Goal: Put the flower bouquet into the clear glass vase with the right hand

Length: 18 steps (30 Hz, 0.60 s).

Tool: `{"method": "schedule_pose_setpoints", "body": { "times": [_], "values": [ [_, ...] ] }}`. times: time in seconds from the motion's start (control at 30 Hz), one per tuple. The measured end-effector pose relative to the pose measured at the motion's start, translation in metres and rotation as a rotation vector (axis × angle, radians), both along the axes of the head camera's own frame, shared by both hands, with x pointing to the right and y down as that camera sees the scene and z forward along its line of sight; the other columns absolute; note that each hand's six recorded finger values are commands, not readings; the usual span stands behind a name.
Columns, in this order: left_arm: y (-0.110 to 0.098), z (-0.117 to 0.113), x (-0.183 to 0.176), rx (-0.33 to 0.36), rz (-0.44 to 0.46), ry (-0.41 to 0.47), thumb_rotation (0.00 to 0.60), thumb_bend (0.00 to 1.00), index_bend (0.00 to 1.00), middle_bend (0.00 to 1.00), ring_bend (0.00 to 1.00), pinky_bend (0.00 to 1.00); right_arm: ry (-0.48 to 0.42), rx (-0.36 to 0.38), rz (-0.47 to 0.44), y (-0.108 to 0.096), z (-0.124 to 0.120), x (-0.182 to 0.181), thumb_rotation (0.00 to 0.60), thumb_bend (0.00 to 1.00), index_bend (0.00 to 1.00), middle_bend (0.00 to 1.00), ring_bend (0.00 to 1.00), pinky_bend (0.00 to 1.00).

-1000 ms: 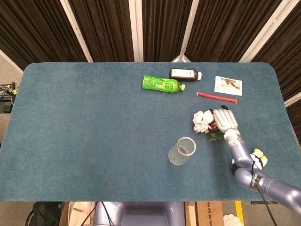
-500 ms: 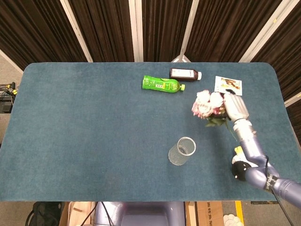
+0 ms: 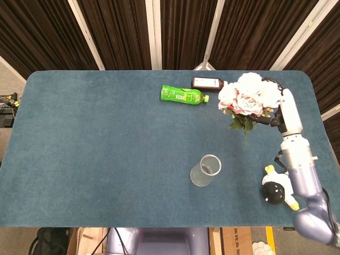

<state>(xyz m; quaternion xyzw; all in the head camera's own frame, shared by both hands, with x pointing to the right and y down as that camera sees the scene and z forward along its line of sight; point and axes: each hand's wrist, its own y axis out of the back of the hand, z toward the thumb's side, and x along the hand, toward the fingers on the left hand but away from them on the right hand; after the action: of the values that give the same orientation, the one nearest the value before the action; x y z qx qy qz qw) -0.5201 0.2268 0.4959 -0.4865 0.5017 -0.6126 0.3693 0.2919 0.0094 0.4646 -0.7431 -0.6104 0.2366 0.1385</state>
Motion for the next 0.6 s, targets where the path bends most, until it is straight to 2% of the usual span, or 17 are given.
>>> {"method": "schedule_pose_setpoints", "body": {
  "times": [0.17, 0.27, 0.47, 0.6],
  "values": [
    [0.000, 0.001, 0.002, -0.002, 0.008, 0.003, 0.600, 0.31, 0.13, 0.00, 0.00, 0.04, -0.076, 0.024, 0.040, 0.005, -0.036, -0.010, 0.600, 0.39, 0.51, 0.48, 0.57, 0.13],
    [0.000, 0.001, 0.003, 0.000, 0.010, 0.008, 0.600, 0.31, 0.13, 0.00, 0.00, 0.04, -0.109, 0.024, 0.065, 0.007, -0.047, -0.015, 0.600, 0.39, 0.51, 0.48, 0.57, 0.13],
    [-0.001, -0.002, 0.003, 0.020, 0.021, 0.022, 0.600, 0.31, 0.13, 0.00, 0.00, 0.04, -0.128, 0.010, 0.067, 0.014, -0.055, -0.030, 0.600, 0.39, 0.51, 0.48, 0.58, 0.13],
    [0.000, -0.002, 0.002, 0.022, 0.016, 0.027, 0.600, 0.31, 0.13, 0.00, 0.00, 0.04, -0.148, -0.018, 0.061, 0.020, -0.049, -0.040, 0.600, 0.39, 0.52, 0.48, 0.58, 0.13]
  ]
}}
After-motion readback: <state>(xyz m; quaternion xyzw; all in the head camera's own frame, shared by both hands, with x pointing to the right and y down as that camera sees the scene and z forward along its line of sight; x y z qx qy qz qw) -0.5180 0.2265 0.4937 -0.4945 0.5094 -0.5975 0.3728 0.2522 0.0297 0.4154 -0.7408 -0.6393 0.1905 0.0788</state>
